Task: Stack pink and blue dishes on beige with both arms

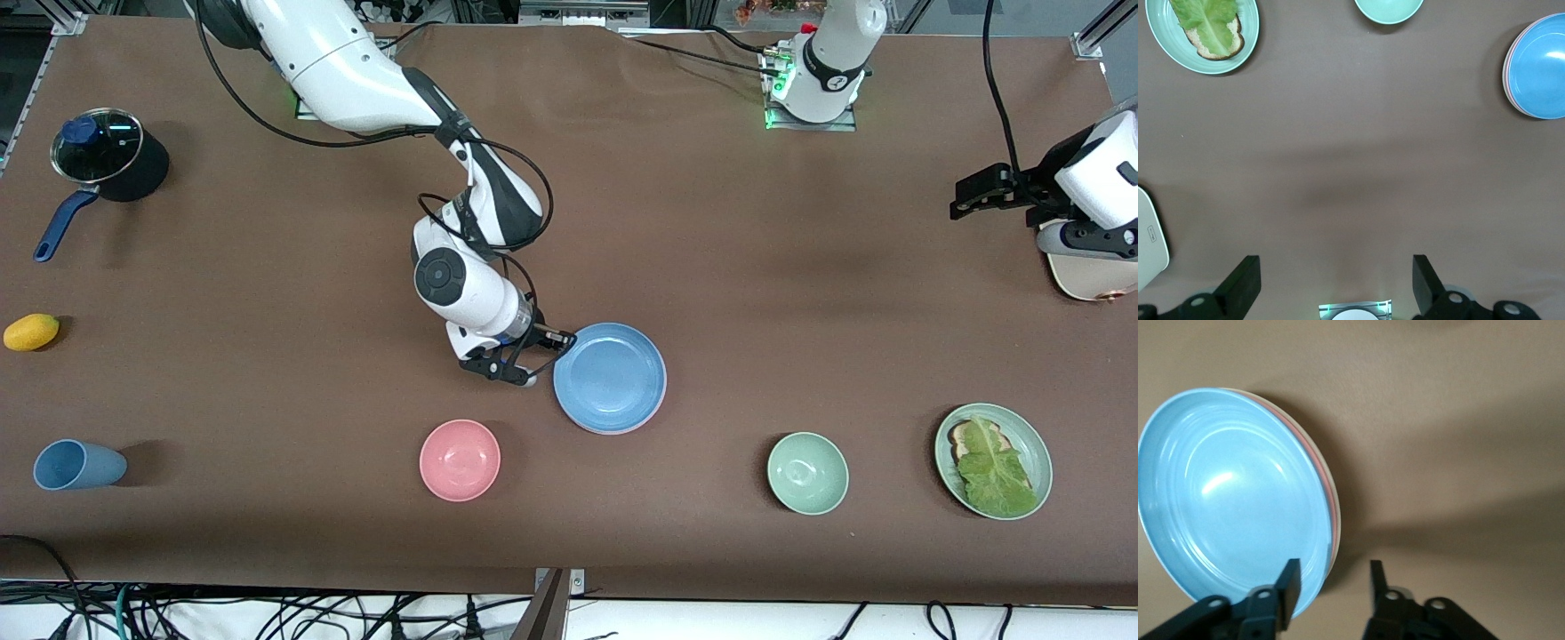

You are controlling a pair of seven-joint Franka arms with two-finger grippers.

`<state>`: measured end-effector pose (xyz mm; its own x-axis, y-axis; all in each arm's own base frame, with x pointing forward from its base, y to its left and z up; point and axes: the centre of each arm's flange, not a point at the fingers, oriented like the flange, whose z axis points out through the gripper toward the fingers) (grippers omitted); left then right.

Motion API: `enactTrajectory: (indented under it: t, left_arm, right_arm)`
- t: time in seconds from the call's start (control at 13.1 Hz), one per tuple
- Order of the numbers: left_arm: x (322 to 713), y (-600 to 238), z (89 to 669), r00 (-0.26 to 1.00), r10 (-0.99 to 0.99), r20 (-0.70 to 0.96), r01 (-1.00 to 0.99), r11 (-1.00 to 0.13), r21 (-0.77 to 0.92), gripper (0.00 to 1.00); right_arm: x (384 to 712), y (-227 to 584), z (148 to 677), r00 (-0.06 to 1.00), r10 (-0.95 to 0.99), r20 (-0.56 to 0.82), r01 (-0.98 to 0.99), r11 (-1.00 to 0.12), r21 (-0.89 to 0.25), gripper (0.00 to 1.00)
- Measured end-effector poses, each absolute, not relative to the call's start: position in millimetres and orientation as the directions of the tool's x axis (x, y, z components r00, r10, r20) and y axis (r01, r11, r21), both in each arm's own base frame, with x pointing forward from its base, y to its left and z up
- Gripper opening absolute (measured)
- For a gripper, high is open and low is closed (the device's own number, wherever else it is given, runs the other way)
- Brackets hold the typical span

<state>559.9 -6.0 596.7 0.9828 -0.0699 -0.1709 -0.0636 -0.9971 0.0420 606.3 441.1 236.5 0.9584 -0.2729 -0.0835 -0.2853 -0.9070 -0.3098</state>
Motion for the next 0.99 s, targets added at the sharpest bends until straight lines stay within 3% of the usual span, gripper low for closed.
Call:
enactTrajectory:
  t: [0.3,0.76,0.99]
  left_arm:
    - [560,-6,597,0.983,-0.07,-0.171,-0.063,-0.997,0.042,1.0]
    - [560,-6,596,0.983,-0.07,-0.171,-0.063,-0.997,0.042,1.0]
    - [560,-6,596,0.983,-0.07,-0.172,-0.063,-0.997,0.042,1.0]
  right_arm:
    - [630,404,274,0.958,-0.282,-0.05,-0.286,-0.927,-0.242,0.99]
    - [663,239,372,0.984,-0.124,-0.129,-0.128,-0.991,-0.026,1.0]
    - [671,149,410,0.973,-0.168,-0.156,-0.165,-0.986,0.033,1.0]
